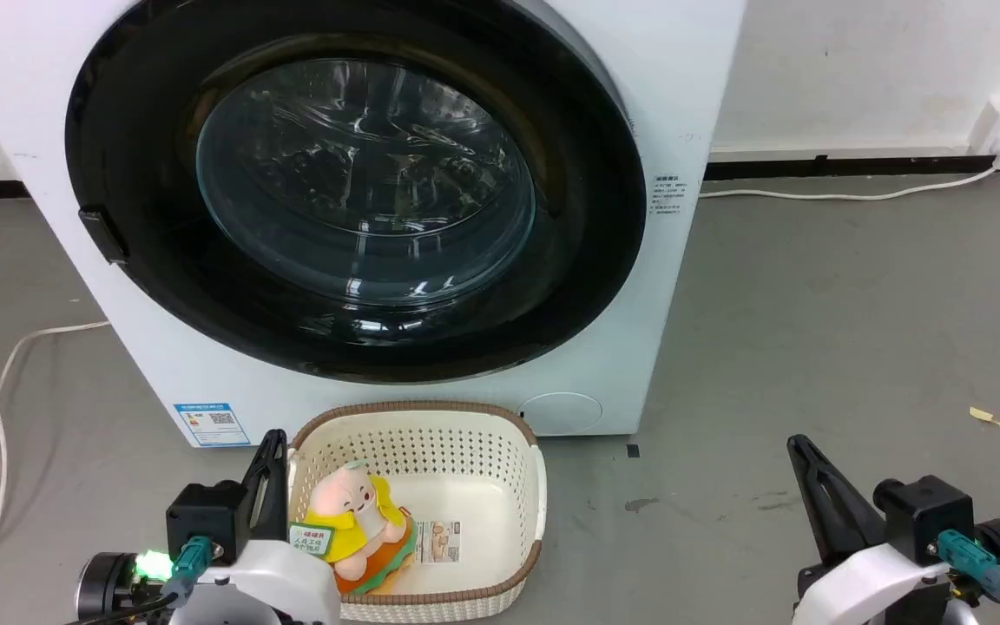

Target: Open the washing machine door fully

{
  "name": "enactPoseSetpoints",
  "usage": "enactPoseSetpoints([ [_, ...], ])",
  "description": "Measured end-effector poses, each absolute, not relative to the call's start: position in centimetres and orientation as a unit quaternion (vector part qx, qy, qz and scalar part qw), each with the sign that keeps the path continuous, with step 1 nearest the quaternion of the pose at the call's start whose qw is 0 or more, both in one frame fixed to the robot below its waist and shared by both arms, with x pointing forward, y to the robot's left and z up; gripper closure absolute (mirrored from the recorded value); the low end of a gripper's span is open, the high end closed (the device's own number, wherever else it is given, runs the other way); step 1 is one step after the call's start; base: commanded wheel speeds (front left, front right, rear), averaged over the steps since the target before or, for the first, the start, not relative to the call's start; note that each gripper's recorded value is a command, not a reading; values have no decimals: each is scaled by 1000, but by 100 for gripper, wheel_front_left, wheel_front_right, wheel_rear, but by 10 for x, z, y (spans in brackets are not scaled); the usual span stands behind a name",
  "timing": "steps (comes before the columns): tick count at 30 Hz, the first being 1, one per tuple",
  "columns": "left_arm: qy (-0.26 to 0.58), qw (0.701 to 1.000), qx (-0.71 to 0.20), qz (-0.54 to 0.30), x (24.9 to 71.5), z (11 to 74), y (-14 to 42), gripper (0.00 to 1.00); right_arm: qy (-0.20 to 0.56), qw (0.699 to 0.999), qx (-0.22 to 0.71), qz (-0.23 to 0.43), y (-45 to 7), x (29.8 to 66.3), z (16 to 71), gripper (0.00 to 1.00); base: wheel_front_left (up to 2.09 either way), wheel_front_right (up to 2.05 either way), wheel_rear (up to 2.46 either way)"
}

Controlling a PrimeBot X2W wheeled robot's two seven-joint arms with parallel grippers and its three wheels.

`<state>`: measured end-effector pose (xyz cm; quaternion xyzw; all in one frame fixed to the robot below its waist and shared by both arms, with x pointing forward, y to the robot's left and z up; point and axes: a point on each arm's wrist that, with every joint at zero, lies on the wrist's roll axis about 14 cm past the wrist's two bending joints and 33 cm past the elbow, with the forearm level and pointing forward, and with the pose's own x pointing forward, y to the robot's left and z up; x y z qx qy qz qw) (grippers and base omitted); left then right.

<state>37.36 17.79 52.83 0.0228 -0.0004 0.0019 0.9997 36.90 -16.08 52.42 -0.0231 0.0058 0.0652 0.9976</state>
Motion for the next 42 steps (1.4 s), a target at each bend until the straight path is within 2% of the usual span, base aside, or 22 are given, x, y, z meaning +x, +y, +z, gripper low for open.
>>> enactPoseSetpoints([
  [32, 0, 1000, 23, 2, 374, 528, 178, 100, 6, 998, -23, 65, -161, 369, 524, 100, 0, 0, 0],
  [33, 0, 1000, 23, 2, 374, 528, 178, 0, 6, 998, -23, 65, -161, 369, 524, 0, 0, 0, 0],
  [42, 0, 1000, 23, -1, 374, 528, 176, 0, 5, 998, -22, 65, -161, 369, 524, 0, 0, 0, 0],
])
